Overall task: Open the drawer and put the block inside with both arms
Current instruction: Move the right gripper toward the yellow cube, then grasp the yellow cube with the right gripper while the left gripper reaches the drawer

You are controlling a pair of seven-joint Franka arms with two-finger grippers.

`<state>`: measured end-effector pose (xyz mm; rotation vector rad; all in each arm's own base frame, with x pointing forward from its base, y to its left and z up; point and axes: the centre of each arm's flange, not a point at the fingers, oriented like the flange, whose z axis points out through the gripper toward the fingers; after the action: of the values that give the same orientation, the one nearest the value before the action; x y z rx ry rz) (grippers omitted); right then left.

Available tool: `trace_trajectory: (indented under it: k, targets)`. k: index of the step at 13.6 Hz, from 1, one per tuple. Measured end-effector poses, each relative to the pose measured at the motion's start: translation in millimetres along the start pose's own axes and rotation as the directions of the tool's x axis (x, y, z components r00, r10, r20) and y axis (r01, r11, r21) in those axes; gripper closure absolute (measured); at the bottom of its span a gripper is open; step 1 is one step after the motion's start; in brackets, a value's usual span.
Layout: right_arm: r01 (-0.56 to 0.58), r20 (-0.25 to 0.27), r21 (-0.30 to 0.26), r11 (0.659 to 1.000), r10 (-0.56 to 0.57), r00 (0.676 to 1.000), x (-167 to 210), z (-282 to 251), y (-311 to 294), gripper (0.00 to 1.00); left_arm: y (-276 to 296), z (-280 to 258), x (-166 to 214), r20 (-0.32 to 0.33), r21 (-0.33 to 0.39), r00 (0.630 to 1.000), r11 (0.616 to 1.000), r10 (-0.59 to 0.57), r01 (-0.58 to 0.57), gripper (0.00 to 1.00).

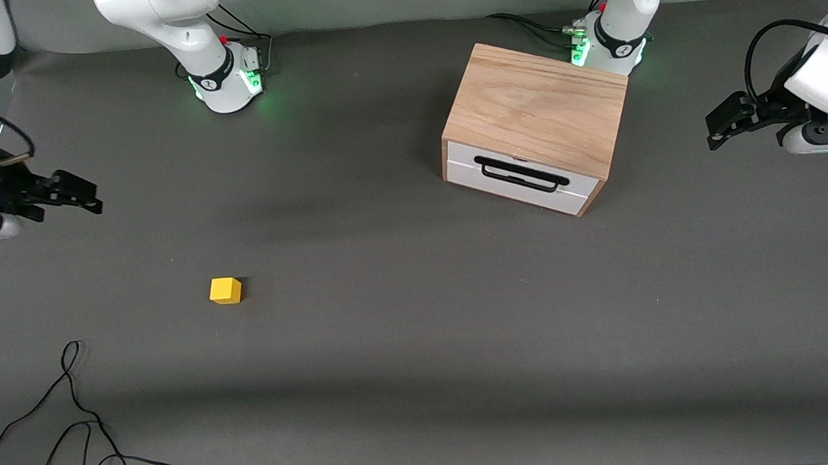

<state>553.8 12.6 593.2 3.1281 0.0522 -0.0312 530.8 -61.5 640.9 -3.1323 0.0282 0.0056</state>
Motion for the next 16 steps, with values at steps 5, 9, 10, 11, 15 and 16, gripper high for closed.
trace_trajectory:
  k: [5,9,10,11,15,16]
  targets:
    - [-0.049,-0.019,-0.003,0.999,0.049,0.999,13.6,0.1,-37.3,0.00,0.0,0.0,0.0,0.000,0.000,1.000,1.000,0.000,0.000,0.00]
    - [-0.042,-0.023,-0.004,0.999,0.042,0.999,22.6,8.7,-45.6,0.00,0.0,0.0,0.0,0.000,0.000,1.000,1.000,0.000,0.000,0.00]
    - [-0.042,-0.021,-0.005,0.999,0.042,0.999,27.4,16.1,-46.5,0.00,0.0,0.1,0.0,0.000,0.000,1.000,1.000,0.000,0.000,0.00]
    - [-0.042,-0.021,-0.005,0.999,0.042,0.999,33.4,26.5,-47.7,0.00,0.0,0.1,0.0,0.000,0.000,1.000,1.000,0.000,0.000,0.00]
    - [-0.047,0.004,0.011,0.999,0.047,0.999,57.4,97.0,-54.5,0.00,0.0,0.1,0.0,0.000,0.000,1.000,1.000,0.000,0.000,0.00]
    - [-0.050,0.006,0.016,0.999,0.050,0.999,63.8,120.0,-56.1,0.00,0.0,0.1,-0.1,0.000,0.000,1.000,1.000,0.000,0.000,0.00]
